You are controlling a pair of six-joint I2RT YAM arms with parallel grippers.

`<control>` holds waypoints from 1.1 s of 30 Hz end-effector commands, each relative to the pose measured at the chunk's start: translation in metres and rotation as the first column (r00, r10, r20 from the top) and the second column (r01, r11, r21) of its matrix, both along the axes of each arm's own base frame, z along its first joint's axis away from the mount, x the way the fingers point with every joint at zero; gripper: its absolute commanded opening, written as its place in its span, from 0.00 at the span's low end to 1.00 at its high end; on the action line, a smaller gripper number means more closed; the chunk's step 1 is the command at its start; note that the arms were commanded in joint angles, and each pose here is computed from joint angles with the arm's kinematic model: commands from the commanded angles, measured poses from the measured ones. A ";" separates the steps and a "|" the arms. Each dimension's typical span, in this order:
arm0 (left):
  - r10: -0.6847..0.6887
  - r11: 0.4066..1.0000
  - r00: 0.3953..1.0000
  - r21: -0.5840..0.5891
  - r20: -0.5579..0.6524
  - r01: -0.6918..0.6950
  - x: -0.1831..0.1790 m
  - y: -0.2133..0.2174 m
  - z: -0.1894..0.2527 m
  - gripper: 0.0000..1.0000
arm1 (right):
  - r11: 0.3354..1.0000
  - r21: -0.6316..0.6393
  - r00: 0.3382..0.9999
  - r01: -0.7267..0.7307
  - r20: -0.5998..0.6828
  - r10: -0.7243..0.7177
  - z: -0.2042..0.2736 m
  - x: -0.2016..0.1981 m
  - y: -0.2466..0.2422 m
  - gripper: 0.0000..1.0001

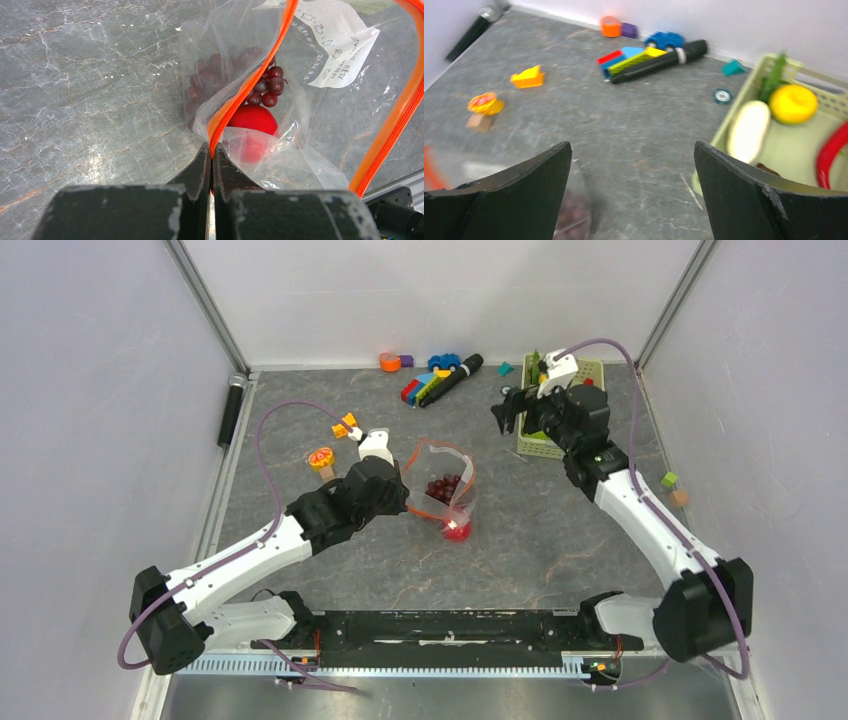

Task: Place the food in the zip-top bag and seal the zipper
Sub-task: Pick up the fake vegetable from the bin.

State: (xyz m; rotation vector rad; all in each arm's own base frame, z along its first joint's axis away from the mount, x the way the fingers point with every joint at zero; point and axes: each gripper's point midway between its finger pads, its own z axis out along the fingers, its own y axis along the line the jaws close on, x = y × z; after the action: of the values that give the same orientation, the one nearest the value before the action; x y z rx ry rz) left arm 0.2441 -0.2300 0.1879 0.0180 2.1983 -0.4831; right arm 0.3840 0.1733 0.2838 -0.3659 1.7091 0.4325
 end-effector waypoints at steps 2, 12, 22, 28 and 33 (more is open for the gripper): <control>-0.017 1.000 0.999 -0.014 0.031 0.018 0.004 -0.003 0.007 0.02 | 0.975 0.088 0.978 0.203 -0.060 -0.198 -0.005 0.063 -0.054 0.98; -0.026 1.000 1.000 -0.001 0.013 0.026 0.008 -0.009 0.000 0.02 | 0.936 -0.018 0.916 0.352 -0.200 -0.348 -0.088 0.177 -0.127 0.98; -0.029 0.999 1.000 0.015 -0.007 0.029 0.011 -0.011 -0.005 0.02 | 0.917 -0.084 0.889 0.391 -0.226 -0.400 -0.155 0.205 -0.146 0.98; -0.038 0.999 0.999 0.000 -0.014 0.038 0.011 -0.016 -0.005 0.02 | 0.918 -0.073 0.884 0.390 -0.251 -0.395 -0.179 0.211 -0.146 0.98; -0.043 0.999 0.999 0.001 -0.020 0.043 0.011 -0.018 -0.007 0.02 | 0.914 -0.079 0.869 0.399 -0.284 -0.404 -0.200 0.213 -0.147 0.98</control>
State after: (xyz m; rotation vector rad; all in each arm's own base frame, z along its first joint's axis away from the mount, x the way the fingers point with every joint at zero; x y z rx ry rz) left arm 0.2475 -0.2399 0.1657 0.0482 2.2626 -0.4725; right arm 0.5851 0.0283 0.0857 0.0381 2.0541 0.1669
